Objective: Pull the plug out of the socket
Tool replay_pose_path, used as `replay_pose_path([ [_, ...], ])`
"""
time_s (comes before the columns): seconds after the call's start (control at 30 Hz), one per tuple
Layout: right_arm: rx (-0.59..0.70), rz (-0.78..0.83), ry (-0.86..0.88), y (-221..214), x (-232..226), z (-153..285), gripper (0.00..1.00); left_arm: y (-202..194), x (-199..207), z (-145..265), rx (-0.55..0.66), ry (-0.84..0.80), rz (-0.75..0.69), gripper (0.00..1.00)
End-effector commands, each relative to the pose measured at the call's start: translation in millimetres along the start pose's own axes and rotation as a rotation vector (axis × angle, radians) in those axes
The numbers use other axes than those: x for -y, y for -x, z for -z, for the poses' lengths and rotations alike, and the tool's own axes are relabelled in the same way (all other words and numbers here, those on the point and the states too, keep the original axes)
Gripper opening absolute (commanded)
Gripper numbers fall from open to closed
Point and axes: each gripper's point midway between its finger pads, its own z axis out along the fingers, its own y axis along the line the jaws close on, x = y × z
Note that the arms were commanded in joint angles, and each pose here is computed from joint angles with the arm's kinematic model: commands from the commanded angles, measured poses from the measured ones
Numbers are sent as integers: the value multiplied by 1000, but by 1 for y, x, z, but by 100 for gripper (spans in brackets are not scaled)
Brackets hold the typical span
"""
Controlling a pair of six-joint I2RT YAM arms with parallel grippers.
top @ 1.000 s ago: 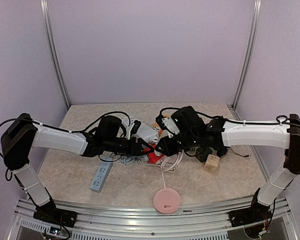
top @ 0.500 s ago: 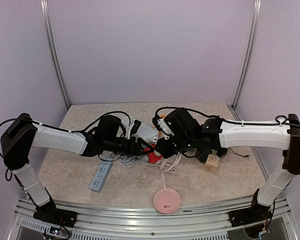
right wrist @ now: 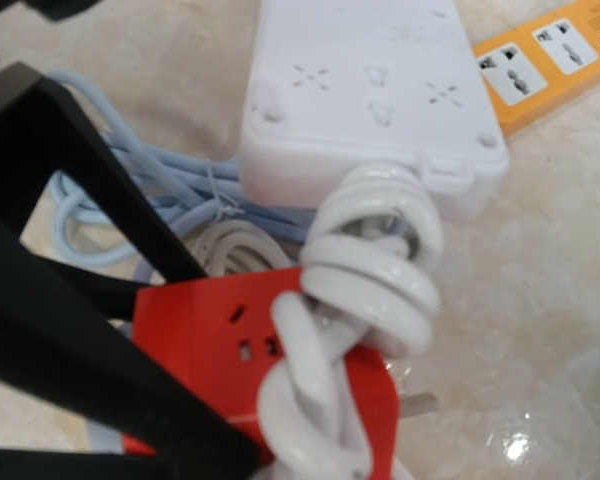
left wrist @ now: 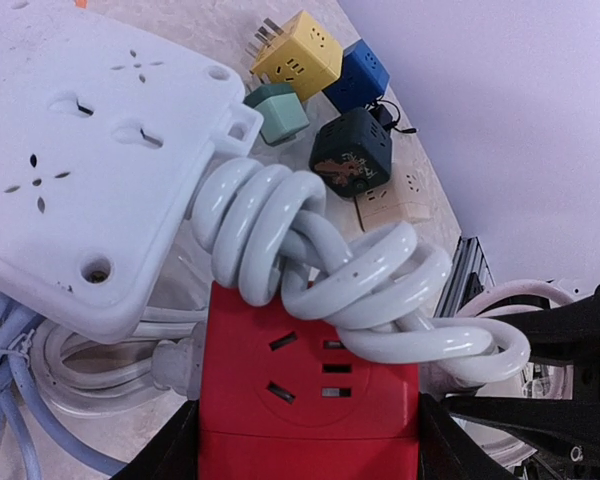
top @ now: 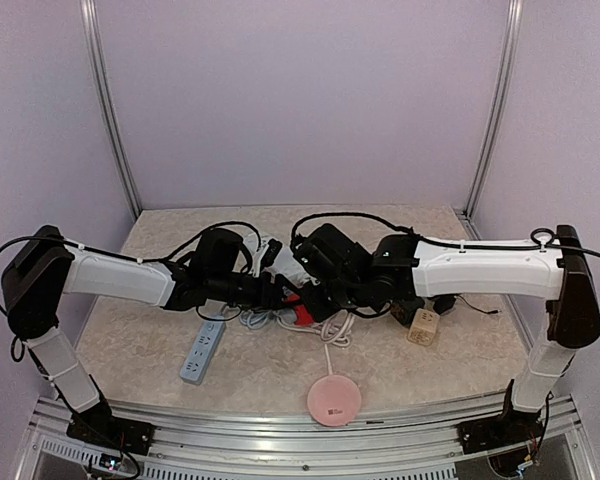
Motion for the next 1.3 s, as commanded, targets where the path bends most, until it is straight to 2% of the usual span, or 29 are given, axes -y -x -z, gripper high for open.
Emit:
replay_pose_path([
  [0.0,-19,20,-61,-6,14,1,0,41,28,10,115,-76,-44,25],
  [0.37,52,-246,306,2,21,7,0,34,48,16,113,-160,-145,24],
  [0.8,30,-190,202,6,32,11,0,38,42,8,105,-117,-113,24],
  [0.93,27,-167,187,11,24,11,18,39,42,6,107,-117,-100,24],
  [1.13,14,-160,177,10,15,3,33,41,43,8,112,-117,-99,24],
  [1.27,30,-181,179,14,14,2,37,40,43,8,113,-115,-98,24],
])
